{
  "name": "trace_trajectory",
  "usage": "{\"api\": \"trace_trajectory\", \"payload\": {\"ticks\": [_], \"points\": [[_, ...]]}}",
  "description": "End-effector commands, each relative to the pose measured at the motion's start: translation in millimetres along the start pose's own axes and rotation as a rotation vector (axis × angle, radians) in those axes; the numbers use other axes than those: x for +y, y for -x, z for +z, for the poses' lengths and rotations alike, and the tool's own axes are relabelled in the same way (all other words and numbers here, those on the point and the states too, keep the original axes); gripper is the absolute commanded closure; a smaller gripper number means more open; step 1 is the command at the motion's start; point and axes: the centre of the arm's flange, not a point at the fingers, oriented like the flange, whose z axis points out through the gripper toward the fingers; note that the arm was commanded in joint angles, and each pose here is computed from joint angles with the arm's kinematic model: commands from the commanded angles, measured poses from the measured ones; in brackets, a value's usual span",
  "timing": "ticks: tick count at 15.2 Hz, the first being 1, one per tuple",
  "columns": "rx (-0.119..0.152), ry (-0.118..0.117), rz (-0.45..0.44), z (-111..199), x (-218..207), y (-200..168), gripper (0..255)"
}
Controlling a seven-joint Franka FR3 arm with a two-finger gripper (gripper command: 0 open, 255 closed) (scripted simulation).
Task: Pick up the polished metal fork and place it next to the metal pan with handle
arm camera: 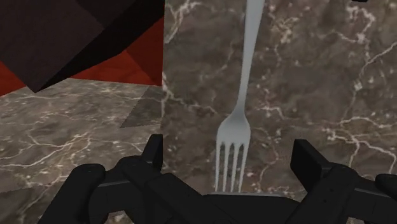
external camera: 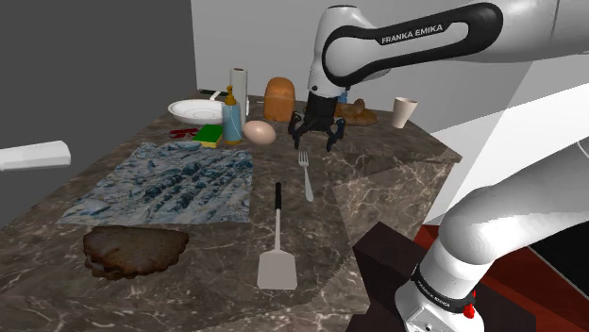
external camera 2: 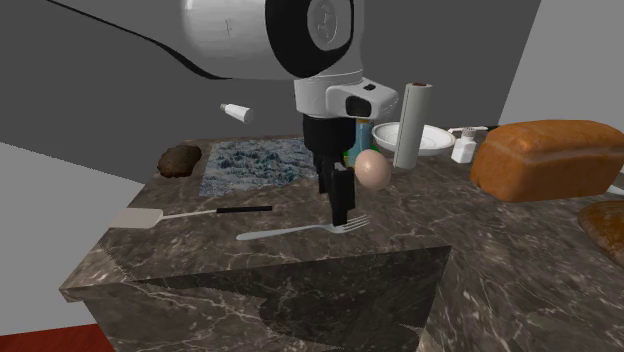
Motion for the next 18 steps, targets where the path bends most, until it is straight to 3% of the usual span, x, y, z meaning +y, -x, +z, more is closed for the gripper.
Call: {"api": "trace_trajectory", "payload": {"ticks": [1,8,16,17,18], "points": [[0.0,-0.01,0.064,14.3,-11.9,-6.1,0],[0.0,-0.01,0.064,54.3,-12.3,-6.1,0],[0.0,-0.01,0.064,54.2,-12.3,-6.1,0],[0.0,-0.01,0.064,54.2,-12.3,-6.1,255],[0.0,-0.01,0.064,54.2,-12.3,-6.1,255]]}}
